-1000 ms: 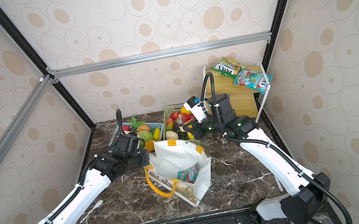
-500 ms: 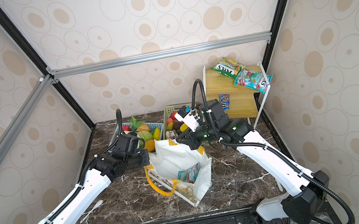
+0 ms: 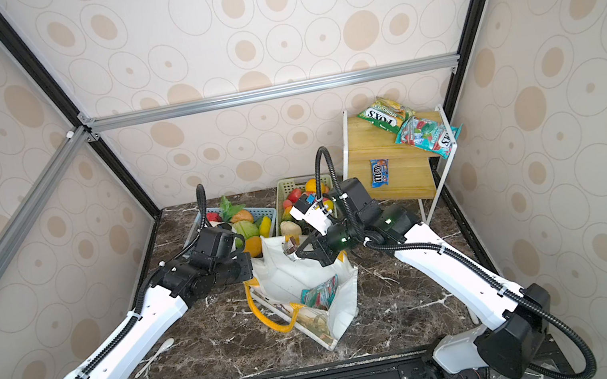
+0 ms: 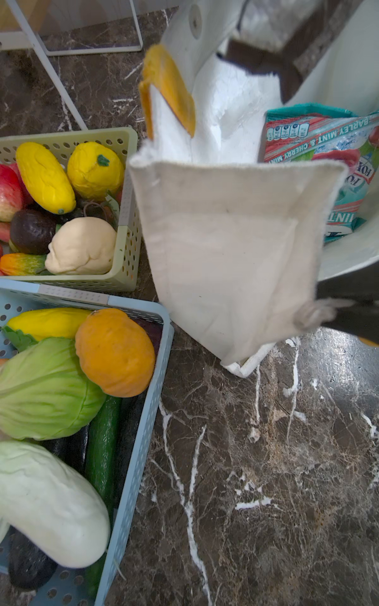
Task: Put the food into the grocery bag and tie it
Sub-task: 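Carry the purple M&M's pack with the right gripper over the open tote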
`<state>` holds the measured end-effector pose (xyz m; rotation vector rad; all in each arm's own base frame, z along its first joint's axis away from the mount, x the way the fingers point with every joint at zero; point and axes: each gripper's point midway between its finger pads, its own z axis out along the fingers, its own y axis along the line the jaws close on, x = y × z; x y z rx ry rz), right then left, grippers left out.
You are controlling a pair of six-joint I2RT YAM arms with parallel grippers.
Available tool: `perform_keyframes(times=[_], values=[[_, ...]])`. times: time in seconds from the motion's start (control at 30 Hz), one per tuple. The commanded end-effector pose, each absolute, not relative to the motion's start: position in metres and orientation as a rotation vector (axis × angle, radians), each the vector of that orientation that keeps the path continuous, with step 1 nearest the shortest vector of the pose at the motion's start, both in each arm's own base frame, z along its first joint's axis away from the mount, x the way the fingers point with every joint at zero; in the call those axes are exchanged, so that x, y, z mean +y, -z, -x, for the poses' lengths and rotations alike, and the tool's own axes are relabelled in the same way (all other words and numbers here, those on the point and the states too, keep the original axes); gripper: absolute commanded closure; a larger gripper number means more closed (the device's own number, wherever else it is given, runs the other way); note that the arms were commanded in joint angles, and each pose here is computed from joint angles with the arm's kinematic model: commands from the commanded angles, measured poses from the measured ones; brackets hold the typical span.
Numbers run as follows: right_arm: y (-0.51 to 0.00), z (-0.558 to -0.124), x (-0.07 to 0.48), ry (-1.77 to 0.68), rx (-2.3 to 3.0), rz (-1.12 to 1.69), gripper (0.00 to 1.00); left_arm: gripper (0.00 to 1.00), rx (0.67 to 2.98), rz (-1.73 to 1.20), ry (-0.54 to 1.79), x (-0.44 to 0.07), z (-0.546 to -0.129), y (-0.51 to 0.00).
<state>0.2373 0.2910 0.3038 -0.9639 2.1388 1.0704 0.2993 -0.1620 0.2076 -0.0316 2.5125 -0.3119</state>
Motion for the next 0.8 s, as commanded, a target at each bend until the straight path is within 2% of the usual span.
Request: perform_keyframes(times=[0.0,0.77], values=[[-0.290,-0.229,0.291,-1.084,2.180,0.998,1.00,1.00,2.473,0.015,0.334,-0.164,-0.303,-0.219],[-0.223,-0.226,0.278,-0.919,2.436,1.019,1.00,1.00,2.478,0.007,0.339,-0.165,-0.304,-0.216]])
